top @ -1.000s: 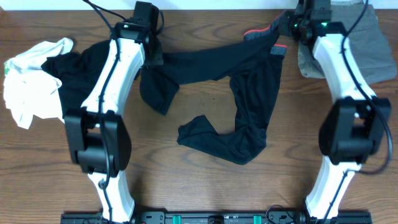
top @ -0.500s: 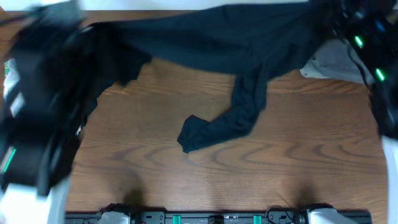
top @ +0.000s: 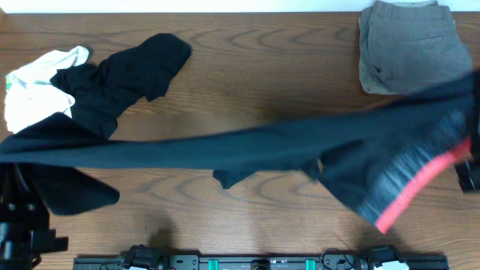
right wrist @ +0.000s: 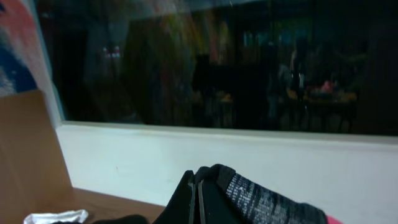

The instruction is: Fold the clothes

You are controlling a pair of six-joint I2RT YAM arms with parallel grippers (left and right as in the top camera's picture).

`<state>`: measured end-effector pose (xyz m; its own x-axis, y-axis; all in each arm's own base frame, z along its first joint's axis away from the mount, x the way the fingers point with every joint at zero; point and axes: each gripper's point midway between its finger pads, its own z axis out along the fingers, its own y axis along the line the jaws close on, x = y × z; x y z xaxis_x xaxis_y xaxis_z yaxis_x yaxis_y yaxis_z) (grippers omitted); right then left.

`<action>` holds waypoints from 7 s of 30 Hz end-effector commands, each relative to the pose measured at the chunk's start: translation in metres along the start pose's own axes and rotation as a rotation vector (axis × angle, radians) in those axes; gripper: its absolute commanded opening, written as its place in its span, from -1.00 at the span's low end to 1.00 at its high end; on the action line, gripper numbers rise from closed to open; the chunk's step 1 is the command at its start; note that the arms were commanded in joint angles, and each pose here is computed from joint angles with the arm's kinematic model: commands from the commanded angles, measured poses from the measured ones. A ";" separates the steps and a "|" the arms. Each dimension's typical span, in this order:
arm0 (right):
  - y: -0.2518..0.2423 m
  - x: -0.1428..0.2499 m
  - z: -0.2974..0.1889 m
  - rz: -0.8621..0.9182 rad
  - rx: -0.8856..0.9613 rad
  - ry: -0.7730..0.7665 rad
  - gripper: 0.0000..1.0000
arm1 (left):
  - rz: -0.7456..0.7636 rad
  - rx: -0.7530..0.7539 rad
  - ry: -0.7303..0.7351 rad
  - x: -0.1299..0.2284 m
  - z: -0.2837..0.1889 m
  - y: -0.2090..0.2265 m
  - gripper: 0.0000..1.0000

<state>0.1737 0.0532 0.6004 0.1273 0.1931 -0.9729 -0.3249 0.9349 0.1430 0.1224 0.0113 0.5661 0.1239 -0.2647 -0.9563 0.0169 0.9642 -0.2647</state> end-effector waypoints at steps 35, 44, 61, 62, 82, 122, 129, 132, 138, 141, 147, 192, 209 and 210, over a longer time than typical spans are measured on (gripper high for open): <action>-0.084 0.179 0.157 0.186 0.295 0.569 -0.97 | 0.149 -0.204 0.560 0.128 0.160 0.013 -0.88; -0.132 0.285 0.208 0.270 0.376 0.800 -0.97 | 0.189 -0.304 0.902 0.250 0.232 0.030 -0.88; -0.178 0.461 0.310 0.255 0.283 0.887 -0.98 | 0.158 -0.459 1.198 0.423 0.295 0.065 -0.88; -0.177 0.467 0.317 0.254 0.269 0.873 -0.98 | 0.157 -0.465 1.208 0.428 0.295 0.066 -0.88; -0.154 0.563 0.401 0.153 0.201 0.597 -0.75 | 0.156 -0.563 1.352 0.514 0.280 0.107 -0.88; -0.162 0.446 0.204 0.302 0.371 1.229 0.99 | 0.276 0.023 1.765 0.496 0.160 -0.002 0.76; -0.164 0.458 0.196 0.288 0.365 1.262 0.98 | 0.159 -0.067 1.616 0.511 0.198 0.024 0.66; -0.165 0.465 0.194 0.289 0.367 1.275 0.98 | 0.086 -0.118 1.449 0.497 0.241 0.049 0.55; -0.167 0.471 0.194 0.289 0.366 1.272 0.98 | 0.027 -0.174 1.141 0.474 0.319 0.102 0.53; -0.166 0.471 0.194 0.289 0.365 1.272 0.98 | 0.015 -0.193 1.083 0.479 0.338 0.122 0.50; -0.166 0.471 0.194 0.289 0.365 1.272 0.98 | 0.012 -0.210 1.068 0.516 0.355 0.146 0.48; -0.163 0.471 0.197 0.300 0.347 1.265 0.97 | -0.161 -0.592 0.833 0.541 0.366 0.334 0.68; -0.163 0.468 0.207 0.287 0.324 1.224 0.99 | -0.163 -0.505 0.879 0.393 0.325 0.243 0.96; -0.162 0.468 0.208 0.287 0.319 1.225 0.98 | -0.190 -0.495 0.927 0.394 0.312 0.233 0.96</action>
<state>0.4801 0.0502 0.1643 -0.8921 0.1790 -0.4148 0.0817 0.9669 0.2416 0.4979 0.1496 0.1554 -0.6237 -0.5106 -0.5918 -0.4893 0.8455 -0.2138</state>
